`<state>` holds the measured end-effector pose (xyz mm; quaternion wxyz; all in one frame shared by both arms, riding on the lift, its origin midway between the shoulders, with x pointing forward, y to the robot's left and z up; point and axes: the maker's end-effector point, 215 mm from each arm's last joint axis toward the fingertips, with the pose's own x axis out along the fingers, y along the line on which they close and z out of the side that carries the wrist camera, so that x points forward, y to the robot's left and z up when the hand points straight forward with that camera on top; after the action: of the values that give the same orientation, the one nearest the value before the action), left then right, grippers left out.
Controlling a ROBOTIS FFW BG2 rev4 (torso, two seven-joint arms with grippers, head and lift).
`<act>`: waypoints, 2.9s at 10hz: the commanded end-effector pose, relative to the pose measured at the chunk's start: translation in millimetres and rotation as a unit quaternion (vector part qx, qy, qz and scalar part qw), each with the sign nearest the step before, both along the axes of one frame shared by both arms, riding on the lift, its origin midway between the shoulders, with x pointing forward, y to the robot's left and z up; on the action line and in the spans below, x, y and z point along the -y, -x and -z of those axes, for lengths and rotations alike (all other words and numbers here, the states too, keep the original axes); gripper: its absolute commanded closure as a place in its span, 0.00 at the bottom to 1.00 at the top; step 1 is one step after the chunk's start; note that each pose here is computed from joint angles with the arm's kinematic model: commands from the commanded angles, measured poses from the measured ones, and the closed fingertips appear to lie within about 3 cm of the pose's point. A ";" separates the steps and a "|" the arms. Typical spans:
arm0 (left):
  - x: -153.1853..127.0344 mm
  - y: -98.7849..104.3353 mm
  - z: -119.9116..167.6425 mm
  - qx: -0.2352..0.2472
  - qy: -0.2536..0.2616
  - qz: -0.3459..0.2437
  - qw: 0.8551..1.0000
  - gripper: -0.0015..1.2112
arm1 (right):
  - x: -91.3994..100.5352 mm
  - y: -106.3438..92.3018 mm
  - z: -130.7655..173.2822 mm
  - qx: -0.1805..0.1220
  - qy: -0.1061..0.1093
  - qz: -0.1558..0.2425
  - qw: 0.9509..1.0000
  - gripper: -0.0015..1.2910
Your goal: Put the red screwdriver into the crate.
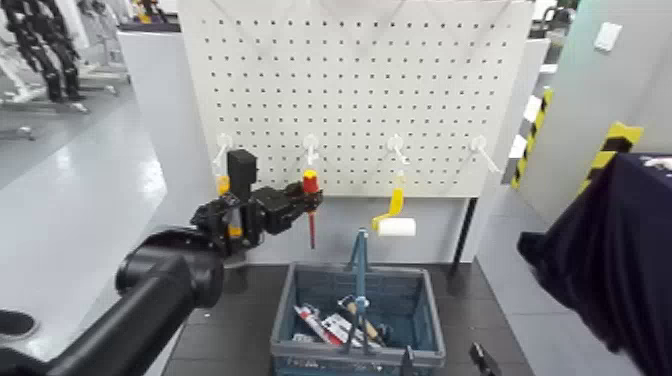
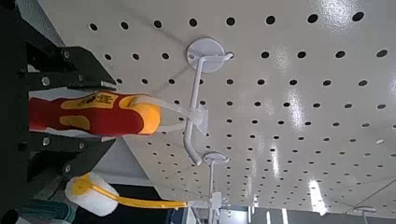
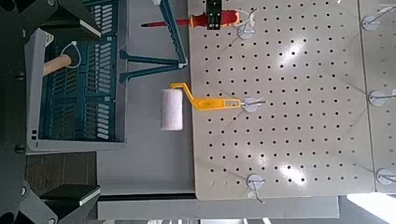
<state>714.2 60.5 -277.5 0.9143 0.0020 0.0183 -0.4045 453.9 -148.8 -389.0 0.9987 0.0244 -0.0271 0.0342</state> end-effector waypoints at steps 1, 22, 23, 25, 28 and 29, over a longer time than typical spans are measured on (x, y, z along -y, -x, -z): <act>-0.1 -0.4 -3.2 0.005 0.003 -0.001 1.000 0.94 | 0.9 -0.7 -1.7 0.002 0.000 0.001 1.000 0.11; 16.5 115.9 35.5 -0.117 0.122 -0.017 0.986 0.94 | 6.7 2.3 3.5 -0.005 0.001 0.006 1.000 0.11; 20.2 118.6 47.6 -0.132 0.133 -0.017 0.982 0.94 | 6.9 2.3 3.4 -0.005 0.002 0.007 1.000 0.11; 22.6 122.6 75.0 -0.164 0.149 -0.027 0.975 0.94 | 7.6 2.3 3.8 -0.005 0.001 0.008 1.000 0.11; 28.7 129.3 113.3 -0.218 0.169 -0.035 0.961 0.94 | 6.8 2.6 4.1 -0.005 0.000 0.007 1.000 0.11; 30.2 130.2 117.3 -0.226 0.178 -0.040 0.957 0.94 | 6.9 2.6 4.2 -0.005 0.000 0.007 1.000 0.11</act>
<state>585.2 32.0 -392.9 0.8895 -0.2452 0.1503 -0.3551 451.3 -155.7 -393.1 0.9991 0.0244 -0.0222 0.0268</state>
